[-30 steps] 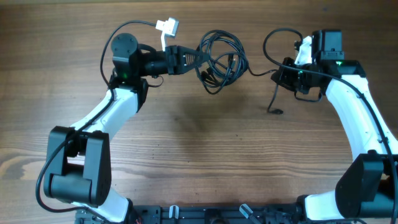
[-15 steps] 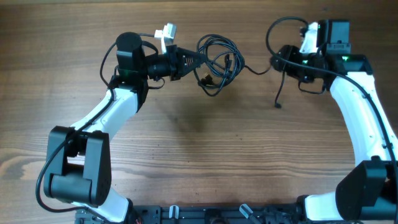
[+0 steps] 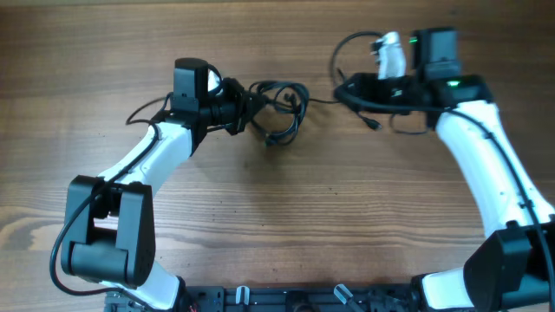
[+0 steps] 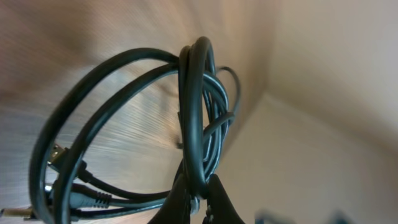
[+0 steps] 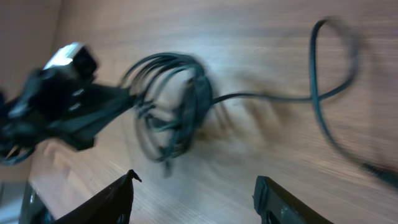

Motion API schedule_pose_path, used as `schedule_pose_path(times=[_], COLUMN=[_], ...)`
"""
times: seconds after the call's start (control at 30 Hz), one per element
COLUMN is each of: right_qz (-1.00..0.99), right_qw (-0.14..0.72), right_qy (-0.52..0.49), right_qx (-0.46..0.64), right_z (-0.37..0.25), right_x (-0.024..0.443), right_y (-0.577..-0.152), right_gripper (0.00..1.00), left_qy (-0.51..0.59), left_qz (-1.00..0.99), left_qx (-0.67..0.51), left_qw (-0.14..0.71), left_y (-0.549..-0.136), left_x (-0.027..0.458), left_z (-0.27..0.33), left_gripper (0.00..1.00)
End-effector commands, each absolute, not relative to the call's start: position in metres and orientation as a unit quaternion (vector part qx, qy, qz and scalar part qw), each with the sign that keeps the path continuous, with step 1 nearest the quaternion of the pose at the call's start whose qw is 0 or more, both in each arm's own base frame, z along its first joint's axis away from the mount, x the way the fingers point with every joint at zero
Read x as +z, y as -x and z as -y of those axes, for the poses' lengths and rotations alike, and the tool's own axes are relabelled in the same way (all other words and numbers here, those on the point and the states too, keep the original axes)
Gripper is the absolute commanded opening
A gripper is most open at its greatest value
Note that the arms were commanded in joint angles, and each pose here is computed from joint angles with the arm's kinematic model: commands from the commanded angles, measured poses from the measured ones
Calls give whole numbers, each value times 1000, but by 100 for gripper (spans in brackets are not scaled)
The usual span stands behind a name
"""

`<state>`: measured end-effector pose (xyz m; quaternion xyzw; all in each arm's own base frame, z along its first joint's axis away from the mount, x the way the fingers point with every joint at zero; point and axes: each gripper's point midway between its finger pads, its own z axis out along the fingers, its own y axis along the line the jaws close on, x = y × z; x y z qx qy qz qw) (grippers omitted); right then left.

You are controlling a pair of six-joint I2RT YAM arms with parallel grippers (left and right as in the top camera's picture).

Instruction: Untangle cables

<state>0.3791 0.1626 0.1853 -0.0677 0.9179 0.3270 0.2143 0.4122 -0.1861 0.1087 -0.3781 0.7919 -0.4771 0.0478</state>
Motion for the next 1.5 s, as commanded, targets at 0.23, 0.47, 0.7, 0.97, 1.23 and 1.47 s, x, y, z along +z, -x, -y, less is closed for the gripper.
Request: schedule_pose_path(times=[0.23,0.47,0.7,0.97,1.23,1.47], right_qz=[-945,-950,-952,-952,-949,-945], right_qw=[165,184,148,118,130,114], right_qy=[25,48,78,91,84,90], right_qx=[281,249,256,268,274,292], right_z=[-215,-217,-241,-264,-268,-269], right_x=[150,142,109,64,65,78], right_y=[-369,-375,-370,-373,-379,-368], right_gripper=[46,45,45,45,23,4], left_qy=[494,503,519,519,518,552], left_qz=[-754,-749,-741,-742,-743,-744], left_qx=[-433,-432,-426,-425,-424,-376], left_qw=[2,-3,-17,-17,-13,24], left_y=[-406,-406,-402,-402,-403,-406], left_x=[92,91,88,88,88,73], left_z=[175,175,174,174,173,154], left_gripper=[4,4,4,4,4,4])
